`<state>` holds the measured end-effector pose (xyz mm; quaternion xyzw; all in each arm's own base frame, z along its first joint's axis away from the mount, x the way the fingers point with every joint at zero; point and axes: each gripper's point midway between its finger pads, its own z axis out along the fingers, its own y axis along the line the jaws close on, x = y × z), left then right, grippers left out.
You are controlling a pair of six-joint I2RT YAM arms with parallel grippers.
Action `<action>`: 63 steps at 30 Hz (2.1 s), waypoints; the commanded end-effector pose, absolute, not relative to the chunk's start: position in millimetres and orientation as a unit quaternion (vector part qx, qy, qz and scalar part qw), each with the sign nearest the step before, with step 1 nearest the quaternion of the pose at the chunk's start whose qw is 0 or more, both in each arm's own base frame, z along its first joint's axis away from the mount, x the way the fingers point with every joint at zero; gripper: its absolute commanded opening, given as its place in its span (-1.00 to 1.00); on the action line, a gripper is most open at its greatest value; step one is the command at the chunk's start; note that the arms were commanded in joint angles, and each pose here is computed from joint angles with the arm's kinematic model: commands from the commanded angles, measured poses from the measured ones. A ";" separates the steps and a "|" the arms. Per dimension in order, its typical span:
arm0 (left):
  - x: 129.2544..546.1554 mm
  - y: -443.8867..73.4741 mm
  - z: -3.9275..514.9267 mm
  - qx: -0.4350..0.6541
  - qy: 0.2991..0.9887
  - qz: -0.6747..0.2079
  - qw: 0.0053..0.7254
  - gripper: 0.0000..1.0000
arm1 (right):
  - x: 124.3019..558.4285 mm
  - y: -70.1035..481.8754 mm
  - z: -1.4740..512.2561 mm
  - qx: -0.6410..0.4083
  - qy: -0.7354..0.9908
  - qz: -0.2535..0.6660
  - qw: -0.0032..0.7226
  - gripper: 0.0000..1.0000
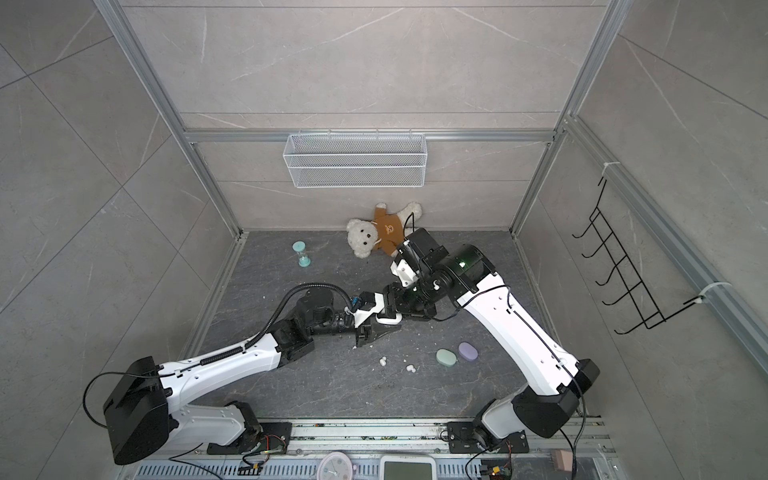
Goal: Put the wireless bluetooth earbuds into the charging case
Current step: 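Close the left gripper on the white case held by the right gripper, then open the right gripper and draw it back from the white case, then move the right gripper down toward the white earbuds on the table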
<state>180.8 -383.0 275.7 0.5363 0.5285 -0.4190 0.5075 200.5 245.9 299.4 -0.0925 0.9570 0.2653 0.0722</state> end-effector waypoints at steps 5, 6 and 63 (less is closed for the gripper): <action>172.5 -384.5 300.9 0.541 0.495 -0.430 0.527 -0.39 | 198.7 246.3 311.9 -0.104 0.953 0.270 0.090 0.45; 172.1 -384.1 300.5 0.540 0.496 -0.431 0.526 -0.40 | 199.0 245.6 312.9 -0.104 0.953 0.269 0.093 0.47; 126.7 -350.4 326.6 0.500 0.479 -0.530 0.490 -0.57 | 167.5 249.4 316.2 -0.435 0.842 0.170 0.269 0.76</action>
